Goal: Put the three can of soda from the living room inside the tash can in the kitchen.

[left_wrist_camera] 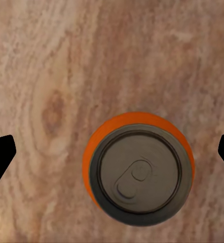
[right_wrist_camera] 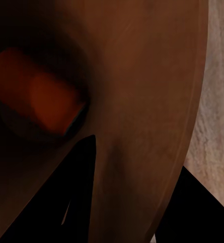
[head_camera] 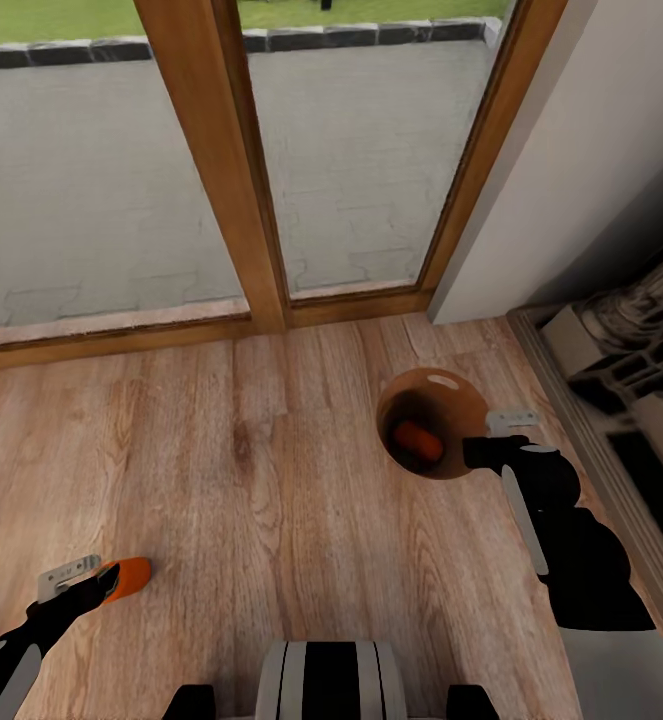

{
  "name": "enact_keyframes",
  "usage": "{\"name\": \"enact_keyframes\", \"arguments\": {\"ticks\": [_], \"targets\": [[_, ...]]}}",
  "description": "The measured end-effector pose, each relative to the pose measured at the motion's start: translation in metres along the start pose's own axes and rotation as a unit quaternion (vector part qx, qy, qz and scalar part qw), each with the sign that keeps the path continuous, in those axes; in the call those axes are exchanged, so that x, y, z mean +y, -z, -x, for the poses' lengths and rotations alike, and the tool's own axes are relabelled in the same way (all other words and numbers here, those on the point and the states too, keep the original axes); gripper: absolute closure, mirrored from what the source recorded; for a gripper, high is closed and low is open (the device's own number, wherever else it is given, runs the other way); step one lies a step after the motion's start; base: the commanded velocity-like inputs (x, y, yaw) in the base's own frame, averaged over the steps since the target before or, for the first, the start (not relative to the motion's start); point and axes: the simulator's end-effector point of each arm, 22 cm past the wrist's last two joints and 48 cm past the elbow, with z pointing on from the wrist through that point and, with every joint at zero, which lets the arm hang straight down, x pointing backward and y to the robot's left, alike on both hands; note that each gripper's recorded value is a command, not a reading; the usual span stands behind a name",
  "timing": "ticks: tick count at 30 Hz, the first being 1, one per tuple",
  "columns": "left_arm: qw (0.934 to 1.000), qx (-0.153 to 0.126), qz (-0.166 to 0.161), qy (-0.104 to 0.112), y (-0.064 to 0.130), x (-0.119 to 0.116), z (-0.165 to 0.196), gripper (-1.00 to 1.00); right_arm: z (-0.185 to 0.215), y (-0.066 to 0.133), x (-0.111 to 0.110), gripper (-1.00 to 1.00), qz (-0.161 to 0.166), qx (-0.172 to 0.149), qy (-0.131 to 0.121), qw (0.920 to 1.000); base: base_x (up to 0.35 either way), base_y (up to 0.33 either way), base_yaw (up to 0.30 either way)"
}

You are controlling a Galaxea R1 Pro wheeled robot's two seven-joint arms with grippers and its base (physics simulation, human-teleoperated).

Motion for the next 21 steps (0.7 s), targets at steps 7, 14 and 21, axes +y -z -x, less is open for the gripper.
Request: {"name": "enact_keyframes", "arguments": {"ticks": [7,14,21], "targets": [[1.0,0.001,0.0,0.0,-0.0002,0.0002,-0.0009,-1.0,-0.0007,-0.0007,0.0002,1.0,0.0,0.001,0.0,1.0,0.0,0.0,0.0],[1.0,0.001,0.0,0.0,-0.0038,0.0001,-0.004,-1.0,-0.0037,-0.0043,0.001,1.0,0.0,0.001,0.0,1.0,0.0,0.0,0.0],[1.0,0.001,0.0,-0.001,-0.0075,-0.0001,-0.007,-1.0,-0.0064,-0.0078,0.0017,1.0,0.0,0.001,0.0,1.0,0.0,0.0,0.0]]}}
